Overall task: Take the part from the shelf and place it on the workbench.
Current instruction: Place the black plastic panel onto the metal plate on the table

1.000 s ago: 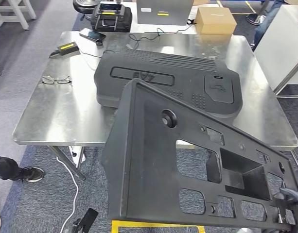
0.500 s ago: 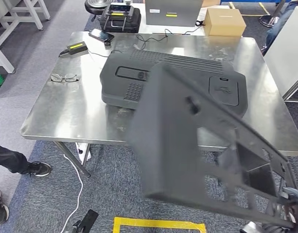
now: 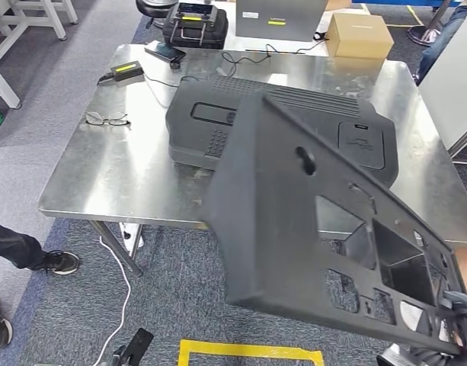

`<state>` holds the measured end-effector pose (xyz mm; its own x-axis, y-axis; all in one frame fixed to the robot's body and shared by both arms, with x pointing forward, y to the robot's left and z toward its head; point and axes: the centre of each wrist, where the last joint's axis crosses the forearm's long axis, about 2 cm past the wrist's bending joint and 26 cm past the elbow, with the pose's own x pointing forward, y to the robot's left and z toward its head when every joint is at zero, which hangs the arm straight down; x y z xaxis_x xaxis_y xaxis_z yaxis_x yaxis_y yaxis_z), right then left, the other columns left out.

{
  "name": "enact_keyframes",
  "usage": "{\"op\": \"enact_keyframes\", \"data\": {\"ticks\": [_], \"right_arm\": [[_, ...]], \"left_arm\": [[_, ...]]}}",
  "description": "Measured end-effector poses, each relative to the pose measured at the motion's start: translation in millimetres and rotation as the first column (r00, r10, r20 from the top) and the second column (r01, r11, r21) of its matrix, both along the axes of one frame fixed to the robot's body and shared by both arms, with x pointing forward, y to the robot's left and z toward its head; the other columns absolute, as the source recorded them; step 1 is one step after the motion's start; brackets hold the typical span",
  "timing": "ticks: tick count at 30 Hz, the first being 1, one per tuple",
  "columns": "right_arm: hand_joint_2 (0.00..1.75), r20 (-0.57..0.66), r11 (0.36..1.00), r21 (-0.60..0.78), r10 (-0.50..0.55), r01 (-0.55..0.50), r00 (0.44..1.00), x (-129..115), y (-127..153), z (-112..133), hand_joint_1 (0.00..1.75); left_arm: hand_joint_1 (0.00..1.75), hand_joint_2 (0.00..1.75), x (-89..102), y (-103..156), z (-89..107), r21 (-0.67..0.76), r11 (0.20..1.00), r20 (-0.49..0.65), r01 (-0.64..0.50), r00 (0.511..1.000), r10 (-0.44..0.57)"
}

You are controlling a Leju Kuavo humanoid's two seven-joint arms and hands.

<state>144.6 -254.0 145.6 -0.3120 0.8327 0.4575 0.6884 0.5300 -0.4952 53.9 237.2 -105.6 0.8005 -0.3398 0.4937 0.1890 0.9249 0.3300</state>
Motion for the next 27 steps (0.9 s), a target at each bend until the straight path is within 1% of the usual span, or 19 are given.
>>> {"op": "enact_keyframes", "data": {"ticks": [11, 19, 27], "right_arm": [[1.75, -0.004, 1.0, -0.005, -0.008, 0.008, 1.0, -0.8, -1.5, -0.6, 1.75], [1.75, 0.011, 0.999, -0.036, -0.009, 0.009, 1.0, -1.2, -3.9, 1.2, 1.75], [1.75, 0.011, 0.999, -0.047, -0.014, 0.014, 1.0, -1.2, -5.3, 1.9, 1.75]], "left_arm": [[0.0, 1.75, 0.2, -0.1, 0.0, 0.0, 1.0, 0.0, 0.015, 1.0, -0.015], [0.0, 1.75, -0.2, -1.4, -0.4, -0.057, 0.997, 0.003, 0.057, 0.998, -0.057], [0.0, 1.75, -0.2, -1.7, -0.4, -0.064, 0.996, 0.003, 0.064, 0.998, -0.064]]}}
